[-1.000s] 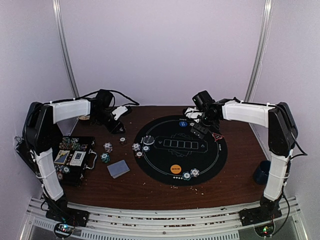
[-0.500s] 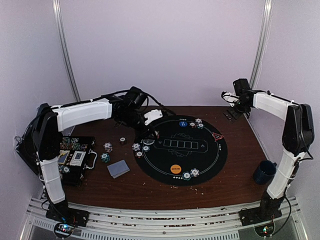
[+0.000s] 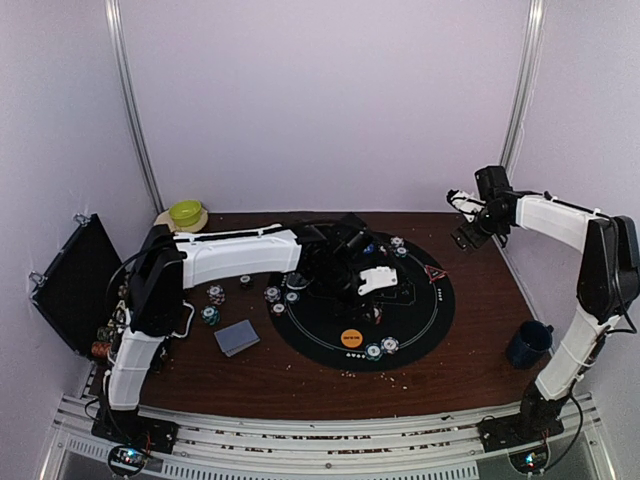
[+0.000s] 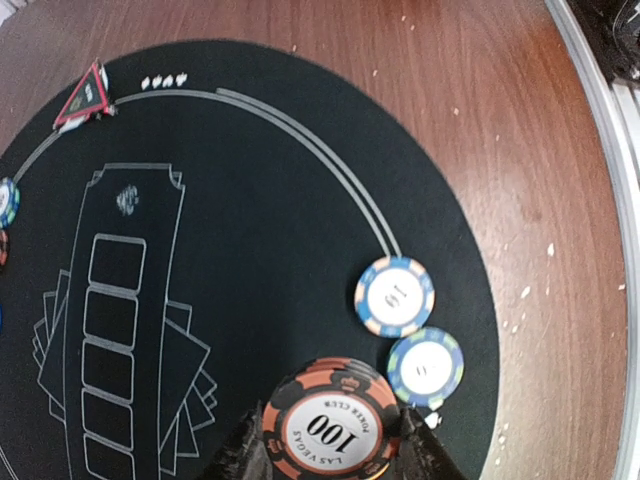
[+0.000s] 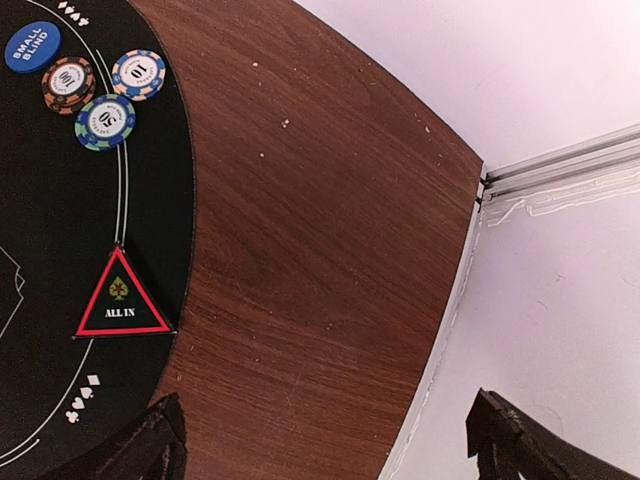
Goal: Distribute texas hold em gaming equipment
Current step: Place the poker chips pile at the big blind area.
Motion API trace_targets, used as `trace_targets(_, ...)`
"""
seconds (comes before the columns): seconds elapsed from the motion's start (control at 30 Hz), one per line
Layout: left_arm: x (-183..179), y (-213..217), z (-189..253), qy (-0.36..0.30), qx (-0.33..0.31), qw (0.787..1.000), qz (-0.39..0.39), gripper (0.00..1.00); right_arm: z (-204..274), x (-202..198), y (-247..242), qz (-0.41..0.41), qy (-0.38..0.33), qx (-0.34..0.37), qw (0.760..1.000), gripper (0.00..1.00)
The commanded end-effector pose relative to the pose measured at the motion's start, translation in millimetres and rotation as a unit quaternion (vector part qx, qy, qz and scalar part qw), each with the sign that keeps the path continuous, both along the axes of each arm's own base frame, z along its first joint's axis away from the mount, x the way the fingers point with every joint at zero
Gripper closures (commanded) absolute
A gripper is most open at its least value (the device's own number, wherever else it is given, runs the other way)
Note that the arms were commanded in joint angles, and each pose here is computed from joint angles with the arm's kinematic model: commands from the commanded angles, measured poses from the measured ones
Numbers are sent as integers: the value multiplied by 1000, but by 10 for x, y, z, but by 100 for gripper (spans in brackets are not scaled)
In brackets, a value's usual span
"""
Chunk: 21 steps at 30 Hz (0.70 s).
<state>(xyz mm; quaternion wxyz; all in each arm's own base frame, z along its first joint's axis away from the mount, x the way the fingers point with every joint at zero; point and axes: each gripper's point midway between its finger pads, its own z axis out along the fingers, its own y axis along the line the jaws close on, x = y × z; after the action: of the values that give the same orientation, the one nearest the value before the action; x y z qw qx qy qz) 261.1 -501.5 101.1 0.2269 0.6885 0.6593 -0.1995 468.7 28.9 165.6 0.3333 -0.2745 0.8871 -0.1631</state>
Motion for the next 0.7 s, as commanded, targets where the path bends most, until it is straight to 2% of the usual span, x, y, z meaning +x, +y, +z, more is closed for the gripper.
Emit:
trace_targets(0.0, -79, -281, 213, 0, -37, 999, -9, 80, 88, 13, 9, -4, -22, 7, 1000, 0)
trace_targets(0.2, -270, -502, 43, 2, -29, 999, -27, 80, 131, 32, -14, -13, -32, 7, 999, 0)
trace_targets(0.67, -464, -840, -212, 3, -35, 998, -51, 80, 71, 38, 32, -8, -28, 14, 999, 0)
